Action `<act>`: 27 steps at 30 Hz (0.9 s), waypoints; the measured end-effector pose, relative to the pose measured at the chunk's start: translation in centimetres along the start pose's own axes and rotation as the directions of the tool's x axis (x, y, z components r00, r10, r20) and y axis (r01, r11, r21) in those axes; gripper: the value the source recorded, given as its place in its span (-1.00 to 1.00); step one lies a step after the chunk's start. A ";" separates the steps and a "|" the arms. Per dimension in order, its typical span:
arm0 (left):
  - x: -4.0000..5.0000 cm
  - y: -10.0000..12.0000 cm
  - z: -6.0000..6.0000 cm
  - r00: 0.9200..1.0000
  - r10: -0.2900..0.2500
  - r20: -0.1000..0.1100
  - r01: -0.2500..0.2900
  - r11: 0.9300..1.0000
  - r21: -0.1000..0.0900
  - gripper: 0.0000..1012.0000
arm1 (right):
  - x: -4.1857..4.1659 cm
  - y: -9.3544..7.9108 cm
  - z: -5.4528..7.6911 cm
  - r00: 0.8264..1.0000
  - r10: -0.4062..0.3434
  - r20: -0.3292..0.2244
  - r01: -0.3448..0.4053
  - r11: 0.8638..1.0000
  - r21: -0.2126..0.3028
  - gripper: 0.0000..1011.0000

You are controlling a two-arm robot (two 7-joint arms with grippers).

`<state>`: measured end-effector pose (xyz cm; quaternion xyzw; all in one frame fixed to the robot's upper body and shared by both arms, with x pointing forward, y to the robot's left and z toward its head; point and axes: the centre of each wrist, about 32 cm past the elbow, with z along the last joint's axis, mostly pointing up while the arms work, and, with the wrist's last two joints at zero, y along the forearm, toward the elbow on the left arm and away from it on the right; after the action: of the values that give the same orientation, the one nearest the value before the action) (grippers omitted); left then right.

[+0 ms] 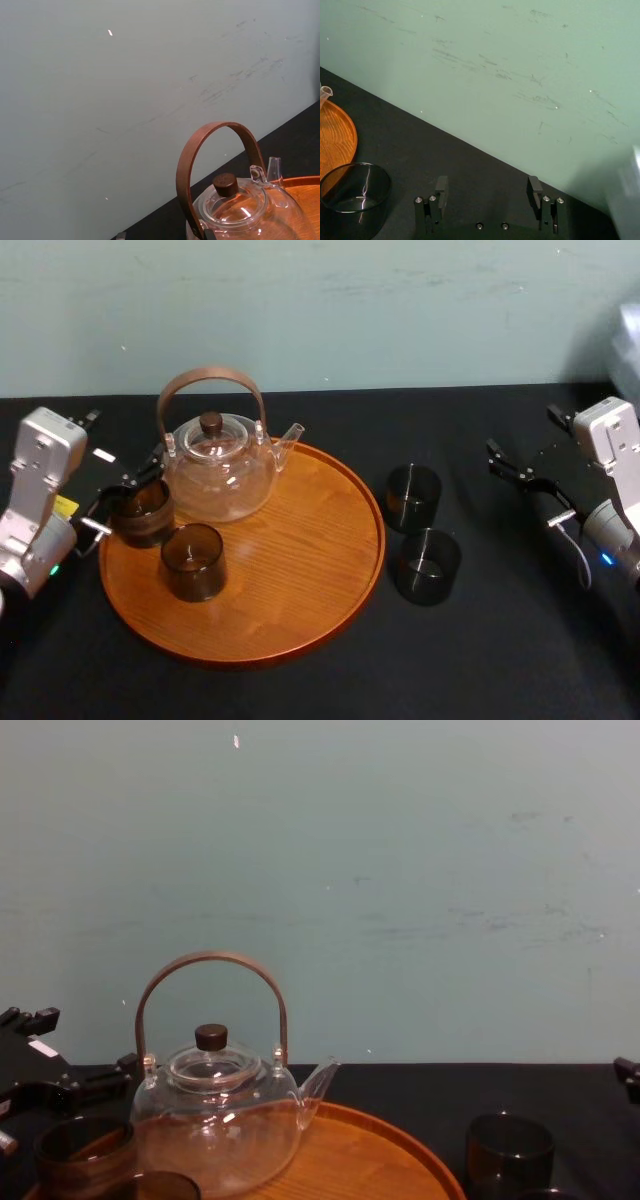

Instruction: Pick up the glass from the table and place it on the tray.

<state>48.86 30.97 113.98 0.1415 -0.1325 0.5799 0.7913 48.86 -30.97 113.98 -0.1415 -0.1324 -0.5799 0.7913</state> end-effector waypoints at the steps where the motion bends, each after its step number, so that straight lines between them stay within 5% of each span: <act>1: 0.00 0.0 0.0 1.000 0.000 0.000 0.000 1.000 0.000 0.98 | 0.00 0.0 0.0 1.000 0.000 0.000 0.000 1.000 0.000 0.98; 27: 0.00 0.0 0.0 1.000 0.000 0.000 0.000 1.000 0.000 0.98 | 0.00 0.0 0.0 1.000 0.000 0.000 0.000 1.000 0.000 0.98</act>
<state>48.86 30.97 113.98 0.1415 -0.1325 0.5799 0.7913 48.86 -30.96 113.98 -0.1415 -0.1324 -0.5799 0.7913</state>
